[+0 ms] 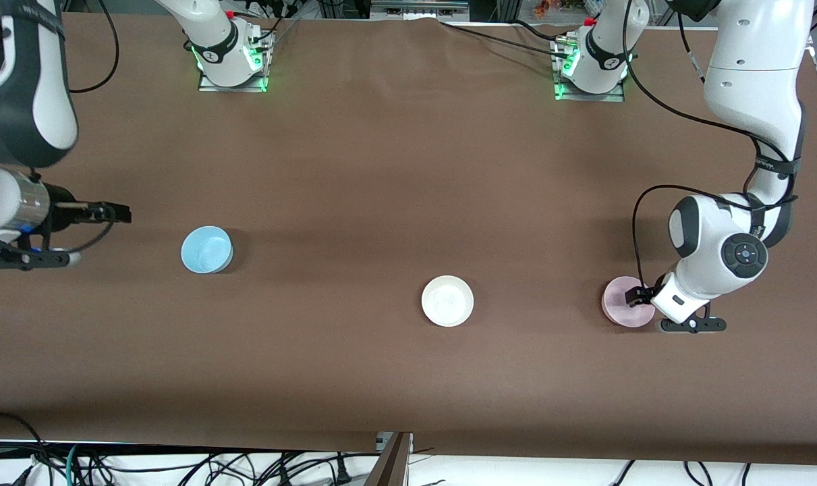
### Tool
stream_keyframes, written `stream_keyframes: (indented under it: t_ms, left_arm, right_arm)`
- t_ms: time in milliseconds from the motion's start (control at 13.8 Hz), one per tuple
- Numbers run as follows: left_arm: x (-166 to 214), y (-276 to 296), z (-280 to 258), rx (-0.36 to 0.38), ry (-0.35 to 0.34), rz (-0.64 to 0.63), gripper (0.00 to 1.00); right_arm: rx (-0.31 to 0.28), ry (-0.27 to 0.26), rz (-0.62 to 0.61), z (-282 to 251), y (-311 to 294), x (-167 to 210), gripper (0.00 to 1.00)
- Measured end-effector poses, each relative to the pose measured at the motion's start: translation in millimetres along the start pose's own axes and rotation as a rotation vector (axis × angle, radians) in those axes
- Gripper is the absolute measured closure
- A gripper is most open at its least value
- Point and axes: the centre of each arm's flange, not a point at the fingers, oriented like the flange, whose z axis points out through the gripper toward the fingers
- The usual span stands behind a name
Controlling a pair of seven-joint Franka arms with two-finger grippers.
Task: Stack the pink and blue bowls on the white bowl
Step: 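Grasp the pink bowl with the left gripper while the right gripper reaches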
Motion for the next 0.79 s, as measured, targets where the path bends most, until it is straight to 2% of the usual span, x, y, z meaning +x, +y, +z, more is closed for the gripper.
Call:
stream_keyframes:
  t_ms: [433, 506, 794]
  left_arm:
    - [-2, 1, 3, -0.001, -0.003, 0.035, 0.85]
    - [-1, 2, 0, -0.002, 0.002, 0.039, 0.93]
    - [2, 6, -10, -0.006, 0.016, 0.048, 0.95]
  right_arm:
    - [0.013, -0.038, 0.017, 83, 8, 41, 0.00]
    - [0.013, -0.037, 0.016, 91, 9, 43, 0.00]
    - [0.014, -0.034, 0.007, 109, 11, 47, 0.00]
